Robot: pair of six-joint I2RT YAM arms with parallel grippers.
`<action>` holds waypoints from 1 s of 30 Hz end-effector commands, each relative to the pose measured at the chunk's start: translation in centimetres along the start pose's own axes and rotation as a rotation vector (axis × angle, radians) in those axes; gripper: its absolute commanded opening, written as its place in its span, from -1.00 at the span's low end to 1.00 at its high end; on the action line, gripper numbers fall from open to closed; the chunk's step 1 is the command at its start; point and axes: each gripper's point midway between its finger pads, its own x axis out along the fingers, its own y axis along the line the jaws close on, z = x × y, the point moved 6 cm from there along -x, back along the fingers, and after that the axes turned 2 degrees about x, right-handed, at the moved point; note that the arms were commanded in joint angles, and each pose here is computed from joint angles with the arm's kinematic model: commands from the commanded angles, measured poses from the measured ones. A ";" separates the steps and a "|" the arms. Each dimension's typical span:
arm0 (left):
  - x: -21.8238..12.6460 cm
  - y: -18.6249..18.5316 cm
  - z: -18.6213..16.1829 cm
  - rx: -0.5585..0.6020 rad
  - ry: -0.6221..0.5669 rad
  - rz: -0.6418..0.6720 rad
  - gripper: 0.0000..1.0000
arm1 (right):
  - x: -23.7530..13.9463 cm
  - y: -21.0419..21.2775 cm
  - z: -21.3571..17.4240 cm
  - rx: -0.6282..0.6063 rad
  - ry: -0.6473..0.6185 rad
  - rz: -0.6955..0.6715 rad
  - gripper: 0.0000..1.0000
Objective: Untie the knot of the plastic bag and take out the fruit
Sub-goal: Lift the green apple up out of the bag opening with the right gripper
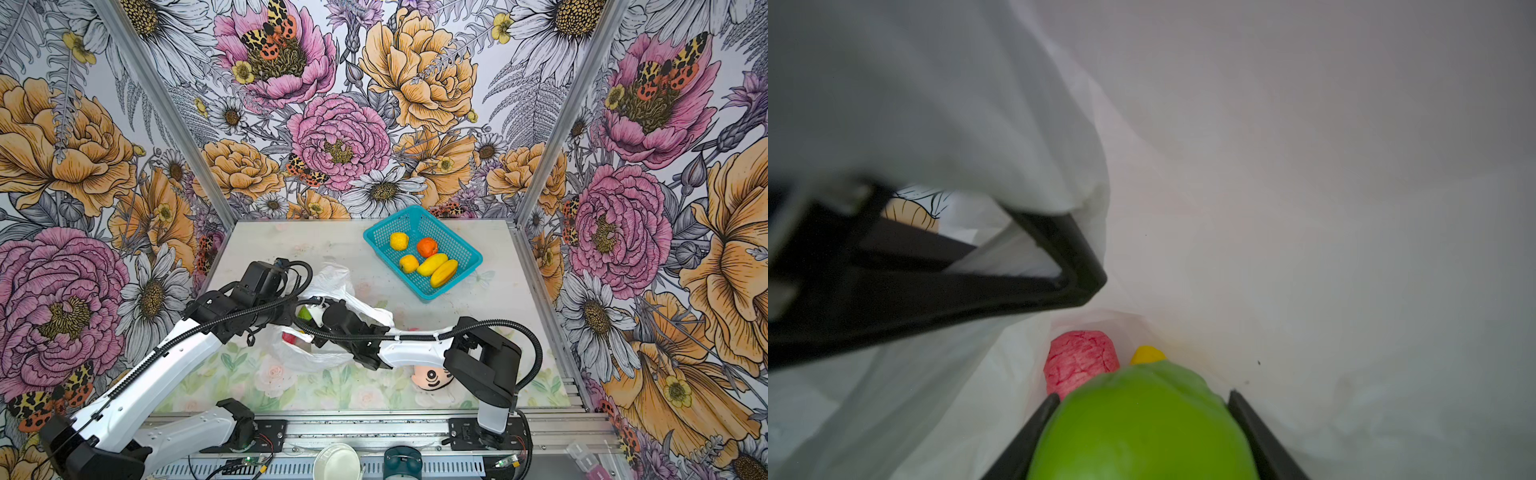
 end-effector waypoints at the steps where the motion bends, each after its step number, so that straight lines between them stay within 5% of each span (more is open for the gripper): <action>1: 0.1 0.0 0.3 0.000 -0.020 -0.012 -1.00 | -0.2 -0.5 0.6 -0.028 -0.063 -0.009 -0.39; 6: -0.3 0.5 0.3 -0.016 -0.038 0.005 -1.00 | -1.4 -0.1 0.7 -0.058 -0.096 0.044 -0.45; 10: -0.3 0.9 0.4 -0.030 -0.036 0.016 -1.00 | -2.8 -1.2 0.0 -0.070 -0.173 0.003 -0.28; 15: -0.6 1.1 0.3 -0.035 -0.048 0.015 -1.00 | -0.4 -5.2 -1.8 -0.041 -0.071 -0.107 -0.38; 21: -0.5 0.9 0.4 -0.034 -0.043 0.008 -1.00 | 1.3 -5.1 -6.1 -0.105 -0.025 -0.019 -0.24; 26: -0.2 0.8 0.3 -0.031 -0.034 0.004 -1.00 | 2.7 -6.5 -9.5 -0.107 0.050 -0.095 -0.23; 30: 0.2 0.5 0.3 -0.025 -0.014 -0.012 -1.00 | 1.9 -6.8 -8.5 -0.079 0.014 -0.129 0.09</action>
